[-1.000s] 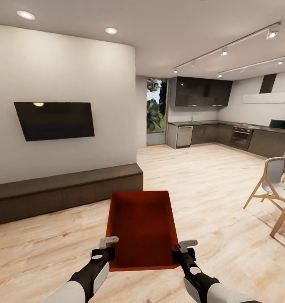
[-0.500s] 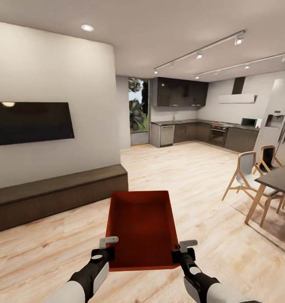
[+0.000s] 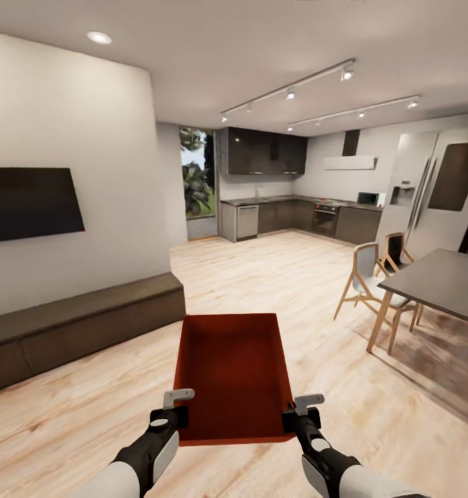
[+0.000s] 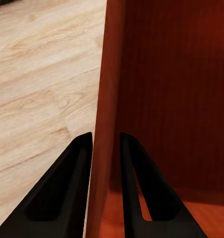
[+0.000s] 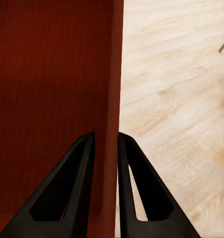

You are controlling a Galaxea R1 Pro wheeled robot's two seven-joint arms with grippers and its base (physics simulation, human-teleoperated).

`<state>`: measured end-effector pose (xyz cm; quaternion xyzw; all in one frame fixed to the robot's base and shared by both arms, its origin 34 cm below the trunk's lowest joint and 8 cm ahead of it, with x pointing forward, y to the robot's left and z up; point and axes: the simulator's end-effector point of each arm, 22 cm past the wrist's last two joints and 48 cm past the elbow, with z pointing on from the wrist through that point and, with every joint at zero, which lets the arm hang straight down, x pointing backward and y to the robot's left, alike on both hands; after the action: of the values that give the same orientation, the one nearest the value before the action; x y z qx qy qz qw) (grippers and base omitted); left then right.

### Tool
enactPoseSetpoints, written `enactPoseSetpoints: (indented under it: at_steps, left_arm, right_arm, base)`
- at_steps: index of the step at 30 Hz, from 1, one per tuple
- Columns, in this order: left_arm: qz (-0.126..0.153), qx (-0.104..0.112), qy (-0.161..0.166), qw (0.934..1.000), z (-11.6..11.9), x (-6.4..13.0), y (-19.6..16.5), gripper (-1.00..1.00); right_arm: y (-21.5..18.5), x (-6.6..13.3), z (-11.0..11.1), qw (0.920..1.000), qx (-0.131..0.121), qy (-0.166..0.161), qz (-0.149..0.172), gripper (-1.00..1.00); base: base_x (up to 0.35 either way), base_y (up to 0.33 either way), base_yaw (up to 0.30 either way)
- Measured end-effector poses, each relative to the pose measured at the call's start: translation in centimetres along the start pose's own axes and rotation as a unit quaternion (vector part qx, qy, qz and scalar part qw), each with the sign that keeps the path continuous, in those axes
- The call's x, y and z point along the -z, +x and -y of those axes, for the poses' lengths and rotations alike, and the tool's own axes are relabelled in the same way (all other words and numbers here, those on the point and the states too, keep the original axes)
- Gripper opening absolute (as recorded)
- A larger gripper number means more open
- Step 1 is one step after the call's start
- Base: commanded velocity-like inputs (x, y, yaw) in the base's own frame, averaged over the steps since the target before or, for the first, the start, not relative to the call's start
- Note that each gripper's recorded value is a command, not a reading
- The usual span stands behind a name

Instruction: Move the two storage containers from the living room to the garage. In the garage, place one container on the floor and stack the other container on top of it (either order is fine).

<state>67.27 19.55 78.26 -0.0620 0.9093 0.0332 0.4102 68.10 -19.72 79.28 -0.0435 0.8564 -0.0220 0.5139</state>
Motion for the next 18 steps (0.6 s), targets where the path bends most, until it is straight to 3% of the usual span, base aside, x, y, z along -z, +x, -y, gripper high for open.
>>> enactPoseSetpoints:
  at_steps: [18]
  left_arm:
    - [0.000, 0.000, 0.000, 1.0000, 0.00, 0.00, 0.00, -1.00]
  right_arm:
    - [-0.01, 0.00, 0.00, 1.0000, 0.000, 0.000, 0.000, -1.00]
  base:
    - [0.000, 0.000, -0.275]
